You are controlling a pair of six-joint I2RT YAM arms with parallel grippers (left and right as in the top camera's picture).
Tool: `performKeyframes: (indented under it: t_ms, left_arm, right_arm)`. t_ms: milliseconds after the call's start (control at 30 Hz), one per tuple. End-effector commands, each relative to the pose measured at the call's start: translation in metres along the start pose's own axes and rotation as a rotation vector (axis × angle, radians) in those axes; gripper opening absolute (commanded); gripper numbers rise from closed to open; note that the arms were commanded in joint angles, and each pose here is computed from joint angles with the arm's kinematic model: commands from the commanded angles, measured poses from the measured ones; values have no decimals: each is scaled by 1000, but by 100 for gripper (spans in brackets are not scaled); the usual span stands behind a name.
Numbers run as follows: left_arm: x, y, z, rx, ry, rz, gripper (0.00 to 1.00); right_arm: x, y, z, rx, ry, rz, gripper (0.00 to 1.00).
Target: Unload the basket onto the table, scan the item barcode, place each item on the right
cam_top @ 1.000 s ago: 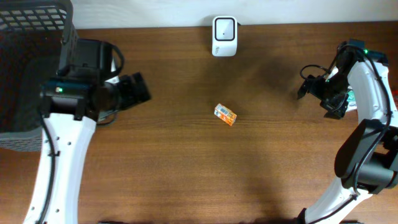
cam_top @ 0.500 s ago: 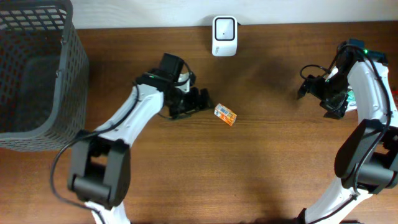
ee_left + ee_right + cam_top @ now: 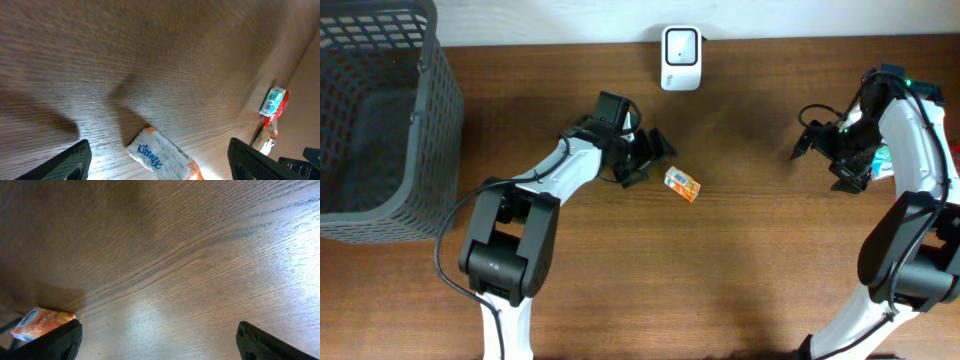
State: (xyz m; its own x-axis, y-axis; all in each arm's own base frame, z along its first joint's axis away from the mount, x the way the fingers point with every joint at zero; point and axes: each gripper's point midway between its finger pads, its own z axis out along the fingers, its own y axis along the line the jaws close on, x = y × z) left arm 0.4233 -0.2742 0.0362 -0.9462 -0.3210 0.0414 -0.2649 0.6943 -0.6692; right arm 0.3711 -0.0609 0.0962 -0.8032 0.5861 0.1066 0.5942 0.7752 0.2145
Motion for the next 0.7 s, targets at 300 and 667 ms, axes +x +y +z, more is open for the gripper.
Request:
performKeyframes:
  t_ms: [300,667]
  left_arm:
    - [24,-6,33,-32,15,-56,78]
    - [26,-1,38,-46,19,-56,16]
  right_arm:
    - [10,15,2,-9,21,-29,98]
    - [18,27,6,2,27,-72,98]
